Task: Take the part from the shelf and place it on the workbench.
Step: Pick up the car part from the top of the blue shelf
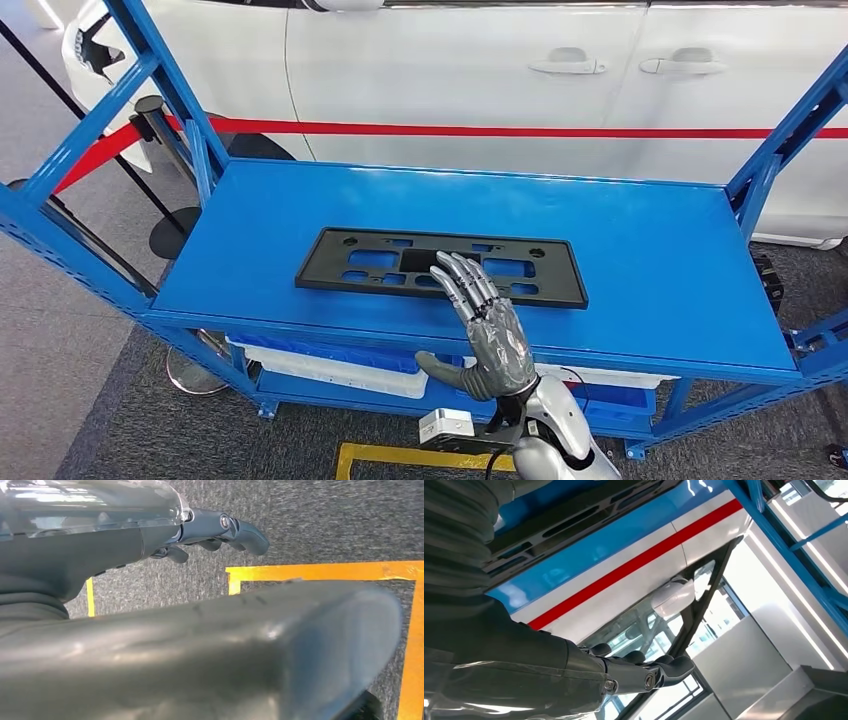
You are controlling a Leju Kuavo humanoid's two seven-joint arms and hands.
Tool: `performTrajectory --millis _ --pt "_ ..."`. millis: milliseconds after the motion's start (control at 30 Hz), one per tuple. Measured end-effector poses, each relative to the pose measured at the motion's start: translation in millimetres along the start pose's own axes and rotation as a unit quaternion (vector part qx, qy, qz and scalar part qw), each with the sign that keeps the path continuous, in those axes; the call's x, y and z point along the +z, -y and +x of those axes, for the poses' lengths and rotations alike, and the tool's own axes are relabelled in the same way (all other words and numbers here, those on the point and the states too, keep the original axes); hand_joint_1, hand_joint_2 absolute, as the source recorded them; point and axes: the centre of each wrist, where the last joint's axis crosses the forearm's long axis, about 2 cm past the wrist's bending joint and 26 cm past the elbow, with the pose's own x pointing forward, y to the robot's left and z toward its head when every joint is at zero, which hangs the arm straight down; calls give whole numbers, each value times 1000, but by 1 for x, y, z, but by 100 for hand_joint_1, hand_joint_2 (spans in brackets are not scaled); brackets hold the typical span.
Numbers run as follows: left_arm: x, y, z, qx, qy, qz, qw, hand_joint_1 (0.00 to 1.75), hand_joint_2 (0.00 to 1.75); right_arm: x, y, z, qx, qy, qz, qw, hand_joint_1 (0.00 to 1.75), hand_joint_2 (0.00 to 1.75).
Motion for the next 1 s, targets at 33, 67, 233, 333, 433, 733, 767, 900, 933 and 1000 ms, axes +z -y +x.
performTrajectory --millis 33,67,233,333,433,733,767,900,933,1000 --pt "0 0 0 0 0 0 1000 0 0 0 -1 -1 0 -1 3 1000 0 175" --pt "0 0 0 -1 -1 -1 1000 0 0 0 -1 -2 1 -1 6 1000 0 175" --pt "-1 -1 3 -6 3 -2 1000 0 0 -8 -5 -10 4 0 27 1000 0 175" --pt "-1 0 3 -7 3 -2 1000 0 0 -9 -8 -12 5 1 36 999 0 175" --pt "-1 0 3 -8 4 -3 1000 0 0 -8 -9 -15 7 -3 41 999 0 175" --pt "0 0 2 -11 5 -4 1000 0 0 -6 -12 -16 7 -8 47 999 0 175" --pt "0 0 2 -11 5 -4 1000 0 0 -6 -12 -16 7 -8 48 999 0 175" --pt "0 0 2 -11 5 -4 1000 0 0 -5 -13 -16 7 -12 50 999 0 175" --pt "0 0 2 -12 5 -5 1000 0 0 -5 -13 -16 7 -13 51 999 0 175" --pt "0 0 2 -12 5 -5 1000 0 0 -4 -14 -17 7 -15 54 998 0 175"
